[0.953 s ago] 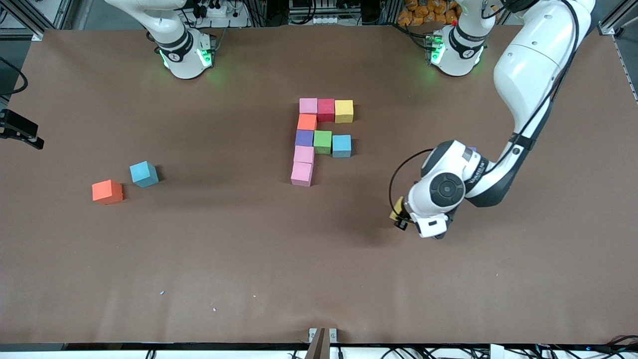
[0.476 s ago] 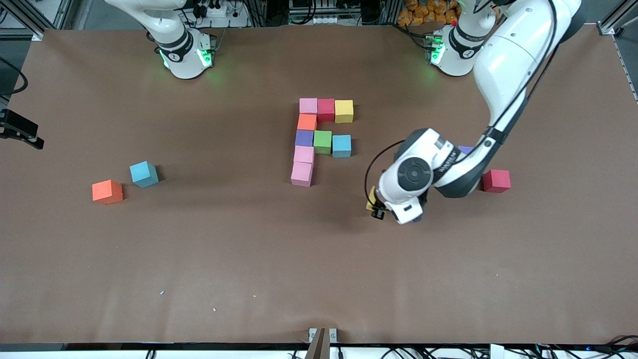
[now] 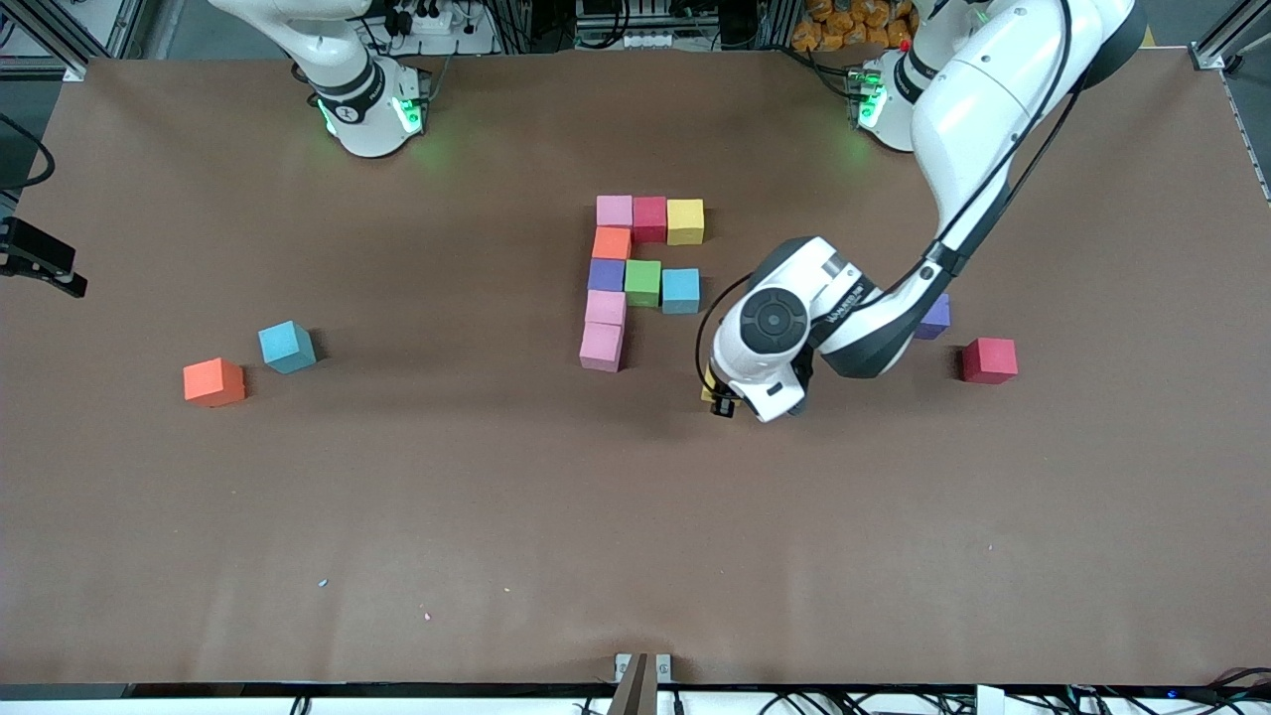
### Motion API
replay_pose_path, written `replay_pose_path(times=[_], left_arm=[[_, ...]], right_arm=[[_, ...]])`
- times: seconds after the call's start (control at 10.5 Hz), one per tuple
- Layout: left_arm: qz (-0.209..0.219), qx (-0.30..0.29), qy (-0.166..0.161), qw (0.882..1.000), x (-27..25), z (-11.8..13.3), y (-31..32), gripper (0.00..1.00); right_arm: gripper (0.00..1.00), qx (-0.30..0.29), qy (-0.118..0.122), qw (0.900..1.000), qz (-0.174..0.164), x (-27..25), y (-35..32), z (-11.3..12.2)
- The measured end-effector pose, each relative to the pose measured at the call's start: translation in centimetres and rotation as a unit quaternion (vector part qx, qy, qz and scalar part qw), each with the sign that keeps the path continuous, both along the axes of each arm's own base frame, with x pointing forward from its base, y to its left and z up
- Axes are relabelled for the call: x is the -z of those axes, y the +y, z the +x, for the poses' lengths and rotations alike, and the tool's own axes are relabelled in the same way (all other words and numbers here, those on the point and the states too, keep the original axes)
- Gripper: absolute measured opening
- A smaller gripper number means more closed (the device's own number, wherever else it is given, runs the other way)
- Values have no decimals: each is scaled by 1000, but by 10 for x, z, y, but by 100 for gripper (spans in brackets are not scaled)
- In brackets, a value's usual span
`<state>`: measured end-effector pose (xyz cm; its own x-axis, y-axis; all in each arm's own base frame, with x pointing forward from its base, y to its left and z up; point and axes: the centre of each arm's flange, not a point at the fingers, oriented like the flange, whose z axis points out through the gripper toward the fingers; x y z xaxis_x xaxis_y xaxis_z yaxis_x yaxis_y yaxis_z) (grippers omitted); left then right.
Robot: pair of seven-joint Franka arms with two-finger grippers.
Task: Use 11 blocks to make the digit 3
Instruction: 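Lift the yellow cube and carry it toward the cube figure with the left gripper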
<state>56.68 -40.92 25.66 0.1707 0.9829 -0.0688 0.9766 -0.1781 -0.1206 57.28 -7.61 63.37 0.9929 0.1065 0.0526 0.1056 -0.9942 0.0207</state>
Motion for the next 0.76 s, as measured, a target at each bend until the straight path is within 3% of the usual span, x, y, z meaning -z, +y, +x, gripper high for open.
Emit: replay_pose_path(times=[0.48,0.76], left_arm=[[13,-49,8,999,12,-20,-26,60],[14,-67,-7,998,24,-32,-46,60]], right_arm=[[100,1,0,1000,0,0,-1,0],[100,1,0,1000,0,0,-1,0]])
